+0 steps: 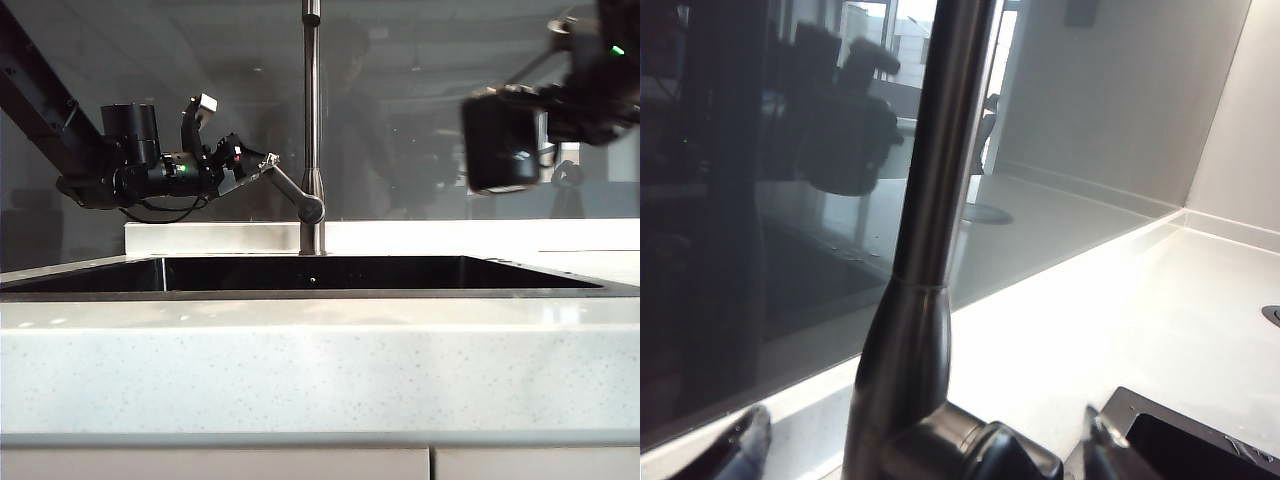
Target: Pick up the mug next to the sink, go to the faucet to get some water, pour the water into the sink, and finally put the mug back to its place.
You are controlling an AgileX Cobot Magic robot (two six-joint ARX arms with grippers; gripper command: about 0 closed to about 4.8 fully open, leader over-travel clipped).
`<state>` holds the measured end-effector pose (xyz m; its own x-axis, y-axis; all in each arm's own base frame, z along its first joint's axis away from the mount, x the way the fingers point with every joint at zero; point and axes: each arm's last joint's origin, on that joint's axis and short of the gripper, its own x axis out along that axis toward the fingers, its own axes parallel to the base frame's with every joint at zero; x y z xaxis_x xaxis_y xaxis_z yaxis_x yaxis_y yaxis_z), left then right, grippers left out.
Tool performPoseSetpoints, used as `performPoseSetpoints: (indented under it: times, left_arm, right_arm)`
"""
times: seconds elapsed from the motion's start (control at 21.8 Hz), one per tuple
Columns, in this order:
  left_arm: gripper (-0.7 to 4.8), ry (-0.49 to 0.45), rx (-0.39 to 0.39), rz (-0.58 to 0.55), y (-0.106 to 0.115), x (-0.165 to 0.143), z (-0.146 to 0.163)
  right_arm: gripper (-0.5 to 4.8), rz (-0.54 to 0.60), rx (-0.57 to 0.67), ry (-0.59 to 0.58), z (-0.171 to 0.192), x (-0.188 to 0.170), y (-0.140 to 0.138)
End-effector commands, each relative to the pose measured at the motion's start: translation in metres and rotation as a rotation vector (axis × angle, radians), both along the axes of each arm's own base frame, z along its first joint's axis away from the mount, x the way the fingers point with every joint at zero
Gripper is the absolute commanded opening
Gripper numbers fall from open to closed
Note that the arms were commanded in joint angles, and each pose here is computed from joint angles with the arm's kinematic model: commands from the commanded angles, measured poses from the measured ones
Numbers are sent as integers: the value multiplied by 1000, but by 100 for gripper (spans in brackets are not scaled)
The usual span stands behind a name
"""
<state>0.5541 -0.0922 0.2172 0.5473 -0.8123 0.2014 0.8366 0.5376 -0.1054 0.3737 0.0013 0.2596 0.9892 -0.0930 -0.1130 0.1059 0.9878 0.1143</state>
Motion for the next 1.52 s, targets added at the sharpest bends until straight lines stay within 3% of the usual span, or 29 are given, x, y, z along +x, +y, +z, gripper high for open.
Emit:
performPoseSetpoints:
  times: [0.05, 0.14, 0.41, 0.69, 1.52]
  left_arm:
    - [395, -20, -1, -7, 1, -1, 5]
    - [395, -3, -11, -14, 1, -1, 5]
    - [395, -4, -11, -14, 0, -1, 5]
    - [395, -7, -12, -13, 1, -1, 6]
    - [395, -11, -12, -13, 1, -1, 6]
  right_arm:
    - [-6, -53, 28, -116, -15, -18, -20]
    - [-5, -65, 29, -105, -34, -29, -36]
    - [-5, -91, 31, -71, -51, -35, -50]
    - [-6, -93, 85, -99, -66, -33, -50]
    - [-5, -44, 95, -62, -83, -29, -48]
